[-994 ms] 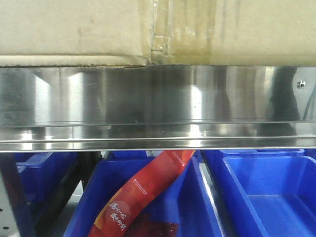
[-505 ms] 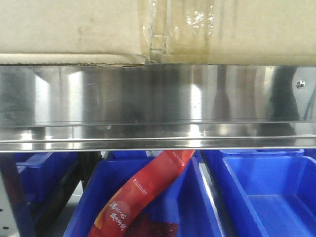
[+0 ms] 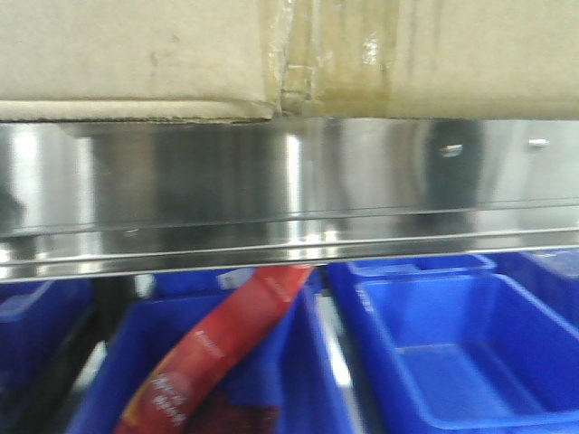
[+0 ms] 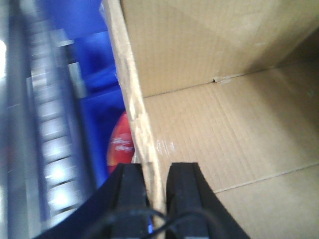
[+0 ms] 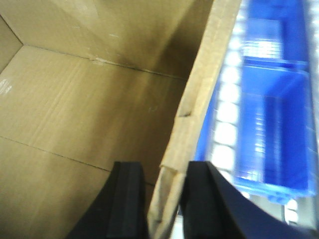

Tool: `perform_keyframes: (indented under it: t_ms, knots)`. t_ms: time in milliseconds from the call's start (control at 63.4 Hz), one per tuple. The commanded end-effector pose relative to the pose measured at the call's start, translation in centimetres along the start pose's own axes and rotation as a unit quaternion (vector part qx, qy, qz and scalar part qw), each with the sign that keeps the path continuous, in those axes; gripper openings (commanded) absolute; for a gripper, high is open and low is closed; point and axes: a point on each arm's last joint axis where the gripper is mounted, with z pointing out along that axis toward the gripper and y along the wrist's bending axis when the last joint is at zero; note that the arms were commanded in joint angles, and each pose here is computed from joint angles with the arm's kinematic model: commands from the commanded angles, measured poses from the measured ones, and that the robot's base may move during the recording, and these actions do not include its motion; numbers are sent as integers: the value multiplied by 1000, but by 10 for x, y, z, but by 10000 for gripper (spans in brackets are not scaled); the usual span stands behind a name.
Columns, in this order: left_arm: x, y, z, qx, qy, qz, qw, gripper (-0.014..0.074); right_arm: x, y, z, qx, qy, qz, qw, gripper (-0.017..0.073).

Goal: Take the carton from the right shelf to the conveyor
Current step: 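Lift the box with both grippers and pull it off the shelf, then hold the box with both grippers while the base turns away from the shelf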

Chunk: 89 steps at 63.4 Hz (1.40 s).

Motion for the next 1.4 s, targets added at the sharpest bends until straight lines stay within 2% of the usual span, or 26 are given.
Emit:
perform_keyframes:
  t_ms: [0, 1388]
  knots:
    - [-3, -3, -6, 18, -22, 0, 1000, -17, -4, 4, -7, -18, -32, -9, 999, -70]
    - [-3, -4, -5, 19, -23, 1, 1000, -17, -4, 5, -7, -19, -34, -9, 999, -70]
